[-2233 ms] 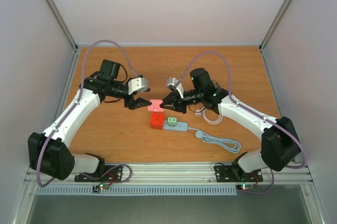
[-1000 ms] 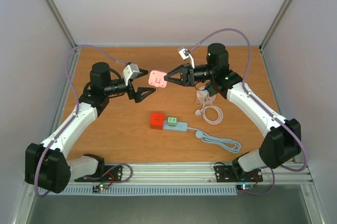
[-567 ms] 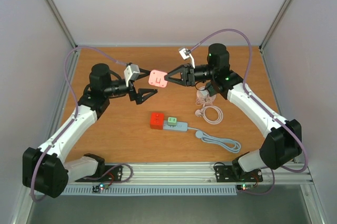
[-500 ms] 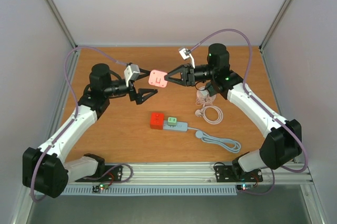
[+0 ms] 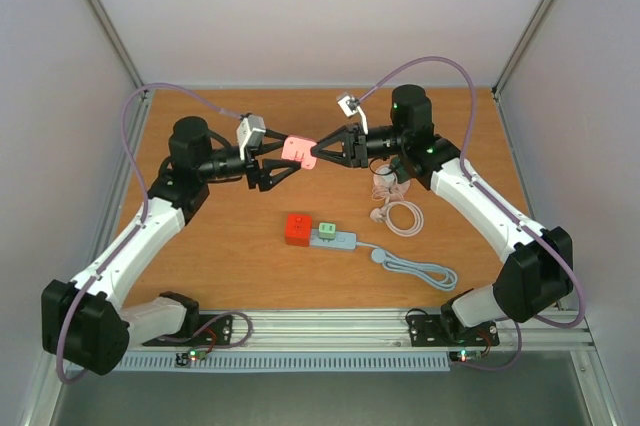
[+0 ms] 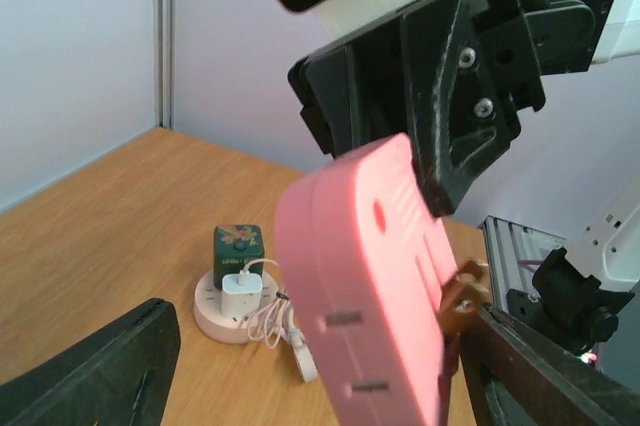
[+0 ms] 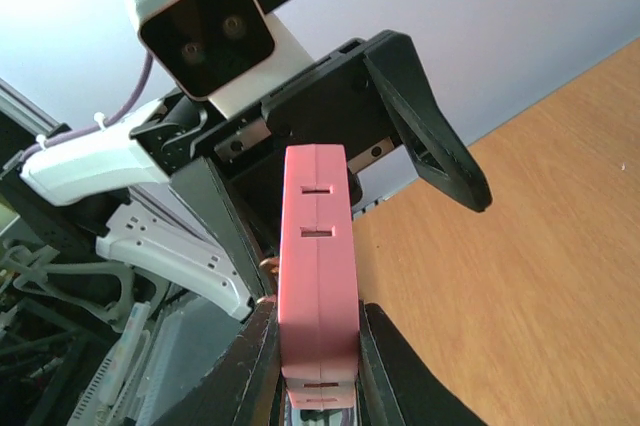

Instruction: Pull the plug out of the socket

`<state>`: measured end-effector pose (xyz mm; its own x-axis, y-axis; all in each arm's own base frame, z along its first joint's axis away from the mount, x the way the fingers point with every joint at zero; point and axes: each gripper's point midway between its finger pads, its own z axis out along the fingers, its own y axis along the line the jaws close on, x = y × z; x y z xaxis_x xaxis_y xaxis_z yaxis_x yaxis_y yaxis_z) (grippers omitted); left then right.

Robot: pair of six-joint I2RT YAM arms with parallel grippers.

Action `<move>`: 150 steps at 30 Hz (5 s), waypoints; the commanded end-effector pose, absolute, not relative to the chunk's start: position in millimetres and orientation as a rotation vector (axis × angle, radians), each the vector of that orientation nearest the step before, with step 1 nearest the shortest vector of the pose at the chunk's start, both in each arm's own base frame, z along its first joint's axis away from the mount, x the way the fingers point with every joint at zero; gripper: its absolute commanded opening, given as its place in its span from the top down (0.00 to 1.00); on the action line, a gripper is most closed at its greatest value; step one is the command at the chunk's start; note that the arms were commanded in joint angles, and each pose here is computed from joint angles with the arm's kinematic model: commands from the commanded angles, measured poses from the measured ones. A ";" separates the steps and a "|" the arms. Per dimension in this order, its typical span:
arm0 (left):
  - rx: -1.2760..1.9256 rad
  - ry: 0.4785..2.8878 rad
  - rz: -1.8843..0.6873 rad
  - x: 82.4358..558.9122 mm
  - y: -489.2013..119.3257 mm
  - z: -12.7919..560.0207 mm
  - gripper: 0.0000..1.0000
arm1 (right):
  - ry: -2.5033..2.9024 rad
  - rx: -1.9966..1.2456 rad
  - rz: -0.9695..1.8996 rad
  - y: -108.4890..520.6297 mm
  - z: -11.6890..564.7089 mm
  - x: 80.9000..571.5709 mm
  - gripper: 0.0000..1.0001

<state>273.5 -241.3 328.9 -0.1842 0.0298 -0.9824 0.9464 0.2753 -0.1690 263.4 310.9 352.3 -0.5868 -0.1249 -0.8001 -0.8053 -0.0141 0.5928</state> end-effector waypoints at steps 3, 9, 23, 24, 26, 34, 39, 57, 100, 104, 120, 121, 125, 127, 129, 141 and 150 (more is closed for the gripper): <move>0.920 1.451 -1.081 282.9 -242.3 353.2 0.26 | 1.700 -1.036 1.625 311.2 352.7 249.2 0.93; 0.859 1.521 -1.106 292.7 -242.5 345.6 0.34 | 1.675 -1.053 1.617 311.0 357.5 247.1 0.93; 0.887 1.642 -1.210 290.3 -249.0 343.4 0.39 | 1.674 -1.084 1.561 309.2 350.0 242.6 0.93; 0.916 1.620 -1.224 284.7 -249.9 347.3 0.40 | 1.675 -1.082 1.558 309.3 349.8 243.4 0.93; 0.965 1.583 -1.245 274.1 -250.1 354.2 0.40 | 1.673 -1.083 1.552 309.3 350.5 243.9 0.94; 1.092 1.587 -1.313 244.2 -243.1 345.4 0.49 | 1.649 -1.109 1.532 308.6 351.4 242.2 0.93; 1.102 1.580 -1.364 238.7 -243.1 346.1 0.59 | 1.647 -1.123 1.523 308.5 348.4 241.1 0.93; 1.041 1.611 -1.443 247.0 -245.7 353.5 0.98 | 1.654 -1.131 1.503 307.8 343.7 238.4 0.82; 0.927 2.139 0.652 478.9 15.4 193.2 0.99 | 1.623 -0.633 0.766 246.1 390.1 318.8 0.01; 0.887 2.174 0.736 508.7 51.0 174.6 0.99 | 1.632 -0.563 0.759 238.6 388.2 321.1 0.01; 0.908 2.169 1.034 591.2 117.7 113.1 0.99 | 1.754 -0.685 0.751 246.7 362.1 316.4 0.02; 0.908 2.169 1.048 594.3 119.5 110.2 0.99 | 1.753 -0.685 0.748 246.6 362.3 316.7 0.01; 0.917 2.191 1.092 600.5 126.2 94.1 0.99 | 1.750 -0.703 0.732 246.7 362.9 317.6 0.02; 0.935 2.205 1.084 598.7 125.2 85.9 0.98 | 1.747 -0.706 0.729 246.5 363.8 317.0 0.02; 0.956 2.226 1.059 595.3 123.5 78.3 0.92 | 1.755 -0.714 0.733 246.8 360.9 315.7 0.01; 0.992 2.346 0.946 576.9 116.6 50.9 0.72 | 1.788 -0.775 0.764 251.9 345.1 308.6 0.02; 0.987 2.400 0.828 565.5 106.0 52.5 0.49 | 1.806 -0.824 0.786 257.4 340.5 306.6 0.01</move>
<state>566.0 112.3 43.7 -0.6639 0.7400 -0.1075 0.4859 0.5362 0.6902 309.1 252.7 331.4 -0.3290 -0.1743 -0.9281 -0.7868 0.5941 0.1673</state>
